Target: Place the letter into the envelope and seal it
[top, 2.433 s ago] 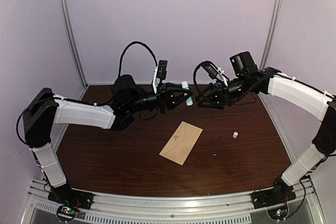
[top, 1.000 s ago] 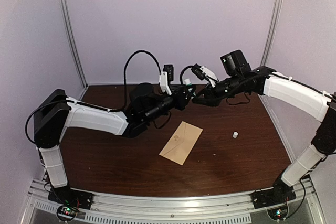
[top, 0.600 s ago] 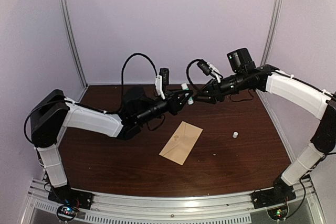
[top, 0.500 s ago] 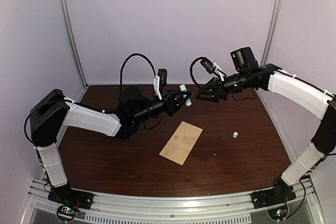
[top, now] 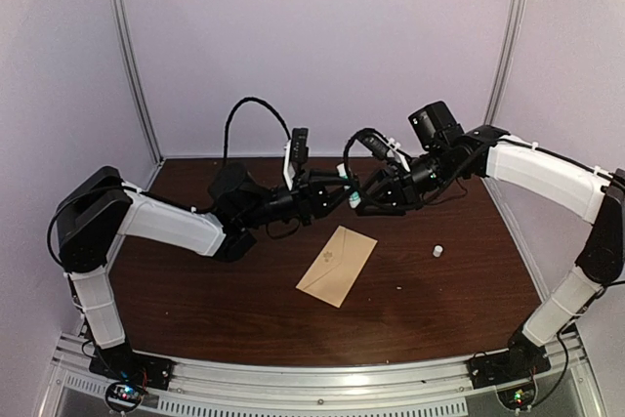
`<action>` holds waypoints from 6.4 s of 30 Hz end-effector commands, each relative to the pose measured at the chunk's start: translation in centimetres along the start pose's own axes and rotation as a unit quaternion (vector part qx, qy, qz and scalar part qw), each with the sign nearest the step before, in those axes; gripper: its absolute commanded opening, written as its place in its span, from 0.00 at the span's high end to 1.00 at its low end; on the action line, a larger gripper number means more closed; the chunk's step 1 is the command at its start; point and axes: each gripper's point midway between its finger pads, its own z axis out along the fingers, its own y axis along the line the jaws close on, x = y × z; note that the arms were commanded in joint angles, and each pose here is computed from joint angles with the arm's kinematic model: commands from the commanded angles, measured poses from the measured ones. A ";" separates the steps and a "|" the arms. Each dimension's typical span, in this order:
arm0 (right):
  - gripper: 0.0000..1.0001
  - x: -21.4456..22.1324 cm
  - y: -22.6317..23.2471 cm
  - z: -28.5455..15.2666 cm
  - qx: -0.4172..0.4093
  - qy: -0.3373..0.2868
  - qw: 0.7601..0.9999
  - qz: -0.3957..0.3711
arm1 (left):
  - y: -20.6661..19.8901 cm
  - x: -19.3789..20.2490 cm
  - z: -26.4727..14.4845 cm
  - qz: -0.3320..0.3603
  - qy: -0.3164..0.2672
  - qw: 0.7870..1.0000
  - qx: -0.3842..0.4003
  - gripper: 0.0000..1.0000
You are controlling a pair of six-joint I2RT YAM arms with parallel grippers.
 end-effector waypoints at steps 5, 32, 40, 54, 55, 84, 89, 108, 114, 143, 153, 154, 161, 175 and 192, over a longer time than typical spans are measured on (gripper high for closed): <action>0.61 -0.9 1.7 0.3 -0.036 -0.012 0.999 -0.013 | -1.0 -0.9 0.3 0.007 -0.014 0.999 0.029 1.00; 0.93 -2.9 -11.4 -6.6 0.443 0.001 0.896 0.017 | 9.5 2.8 -1.6 -0.029 -0.063 0.910 -0.410 1.00; 0.59 -1.8 -7.3 -2.5 0.255 -0.010 0.966 0.039 | 7.5 0.5 -0.8 0.017 -0.073 0.936 -0.343 1.00; 0.46 -0.1 -0.9 -0.8 0.051 -0.022 0.998 0.003 | 0.7 -1.4 0.7 0.009 -0.035 0.999 -0.033 1.00; 0.46 -0.2 -0.7 -0.7 0.045 -0.024 0.999 0.003 | 0.7 -1.4 0.9 0.004 -0.037 0.999 -0.028 1.00; 0.82 0.3 -1.5 -0.5 0.062 -0.028 0.998 0.018 | 1.3 -1.4 1.4 -0.014 -0.049 0.998 -0.024 1.00; 0.92 0.0 -2.7 -0.8 0.103 -0.026 0.994 0.014 | 2.7 -0.3 1.4 -0.019 -0.037 0.997 -0.065 1.00; 0.49 -1.8 -2.0 -5.1 0.155 -0.022 0.987 -0.040 | 5.2 3.6 0.2 0.027 0.136 0.981 -0.137 1.00; 0.48 -2.0 -0.8 -4.0 0.086 -0.054 0.995 -0.024 | 1.9 4.6 0.7 0.016 0.180 0.983 -0.040 1.00; 0.70 -0.6 -1.9 -0.5 0.019 -0.043 0.998 0.040 | 0.9 4.0 1.7 0.005 0.154 0.988 -0.015 1.00; 0.97 -1.1 -1.9 -0.6 0.017 -0.047 0.998 0.035 | 1.8 4.7 1.7 -0.008 0.163 0.986 -0.030 0.90; 0.97 -1.2 -1.9 -0.7 0.020 -0.048 0.998 0.033 | 1.9 4.8 1.7 -0.010 0.165 0.986 -0.035 0.82; 0.97 -1.7 -2.2 -1.7 0.034 -0.054 0.998 0.027 | 2.1 5.6 0.5 -0.013 0.178 0.982 -0.056 0.64; 0.97 -1.9 -2.1 -2.1 0.040 -0.058 0.997 0.024 | 2.8 6.0 0.1 -0.020 0.179 0.981 -0.075 0.65; 0.94 -1.6 -2.6 -2.6 0.053 -0.064 0.996 0.027 | 3.5 6.2 0.0 -0.029 0.179 0.980 -0.083 0.89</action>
